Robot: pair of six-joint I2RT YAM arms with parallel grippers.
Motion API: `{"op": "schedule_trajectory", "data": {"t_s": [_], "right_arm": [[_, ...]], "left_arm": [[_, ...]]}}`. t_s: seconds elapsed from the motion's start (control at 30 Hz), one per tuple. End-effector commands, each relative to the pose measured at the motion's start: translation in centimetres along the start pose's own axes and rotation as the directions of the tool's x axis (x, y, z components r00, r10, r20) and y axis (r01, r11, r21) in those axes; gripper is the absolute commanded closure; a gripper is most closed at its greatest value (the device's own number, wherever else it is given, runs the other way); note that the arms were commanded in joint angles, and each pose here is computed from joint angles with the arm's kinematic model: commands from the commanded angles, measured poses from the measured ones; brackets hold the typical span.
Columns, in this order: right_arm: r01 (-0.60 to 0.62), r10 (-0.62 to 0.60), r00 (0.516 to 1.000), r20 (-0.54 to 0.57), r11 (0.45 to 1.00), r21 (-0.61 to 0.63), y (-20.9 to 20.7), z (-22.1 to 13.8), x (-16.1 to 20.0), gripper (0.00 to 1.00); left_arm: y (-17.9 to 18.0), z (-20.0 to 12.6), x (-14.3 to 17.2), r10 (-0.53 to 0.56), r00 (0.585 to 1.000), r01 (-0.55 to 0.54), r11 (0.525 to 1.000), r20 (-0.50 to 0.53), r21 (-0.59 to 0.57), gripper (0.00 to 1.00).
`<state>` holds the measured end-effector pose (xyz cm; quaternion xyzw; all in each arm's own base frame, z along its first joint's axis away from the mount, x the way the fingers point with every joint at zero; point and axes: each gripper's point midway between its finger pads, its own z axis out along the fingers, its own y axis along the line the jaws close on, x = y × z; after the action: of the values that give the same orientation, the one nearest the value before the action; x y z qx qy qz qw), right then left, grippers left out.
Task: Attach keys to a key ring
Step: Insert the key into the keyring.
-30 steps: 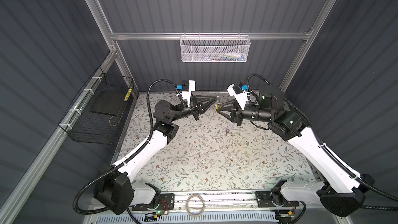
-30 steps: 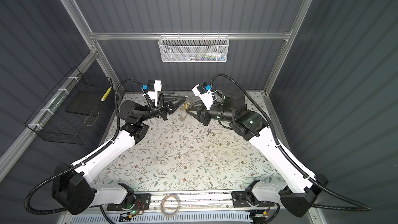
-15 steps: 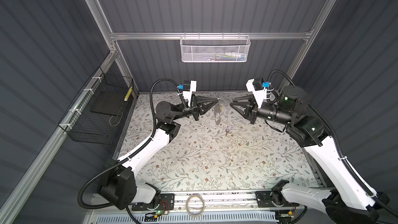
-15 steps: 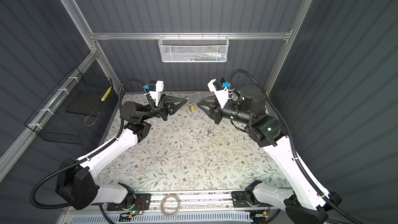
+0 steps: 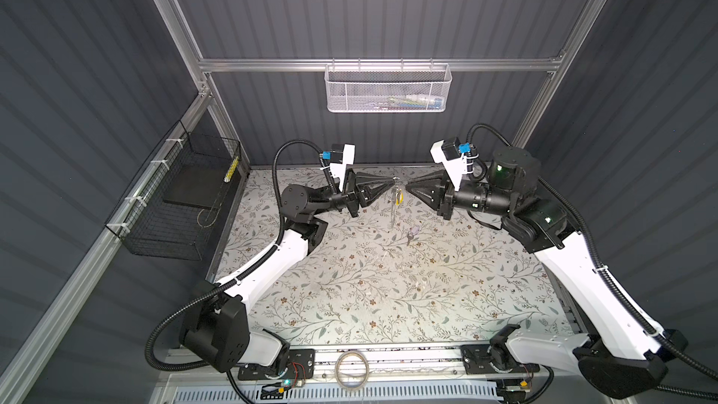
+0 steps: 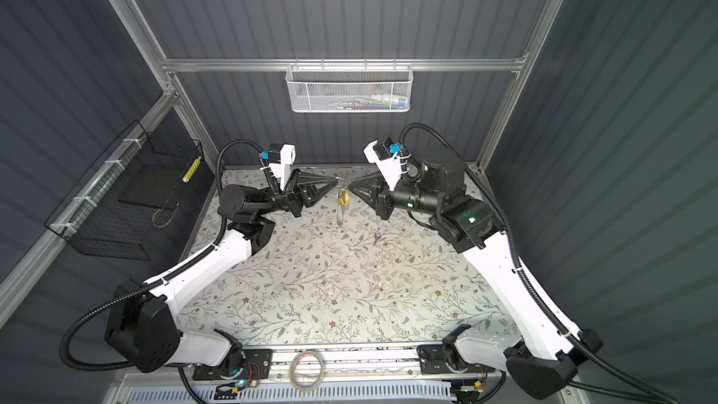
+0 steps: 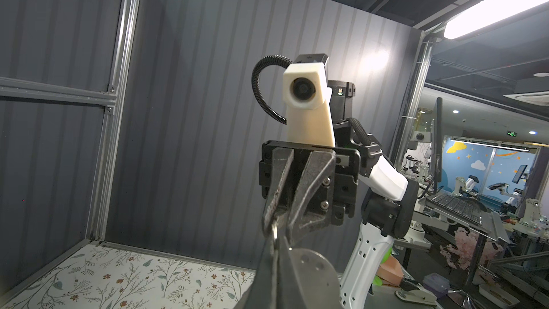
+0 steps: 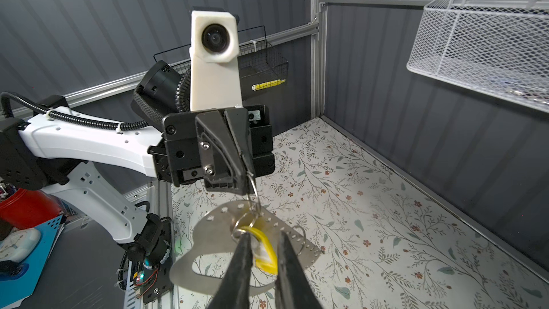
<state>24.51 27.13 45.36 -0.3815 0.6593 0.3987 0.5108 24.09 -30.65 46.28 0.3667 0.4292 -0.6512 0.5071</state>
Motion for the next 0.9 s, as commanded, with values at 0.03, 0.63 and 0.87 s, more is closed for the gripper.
{"op": "schedule_trajectory", "data": {"t_s": [0.03,0.63,0.87], "right_arm": [[-0.005,0.006,1.0,0.024,0.999,-0.053,0.9,0.1,-0.6,0.82],[-0.02,0.021,1.0,0.015,0.999,-0.049,0.4,1.1,-0.7,0.81],[-0.007,0.01,0.999,0.038,0.998,-0.064,0.7,1.2,-1.4,0.8]], "left_arm": [[-1.5,0.2,-1.9,0.059,0.998,-0.061,0.997,0.028,0.044,1.0],[-1.8,0.2,-1.8,0.056,0.998,-0.057,0.997,0.019,0.05,1.0],[-1.8,0.1,-1.7,0.055,0.998,-0.056,0.997,0.017,0.051,1.0]]}}
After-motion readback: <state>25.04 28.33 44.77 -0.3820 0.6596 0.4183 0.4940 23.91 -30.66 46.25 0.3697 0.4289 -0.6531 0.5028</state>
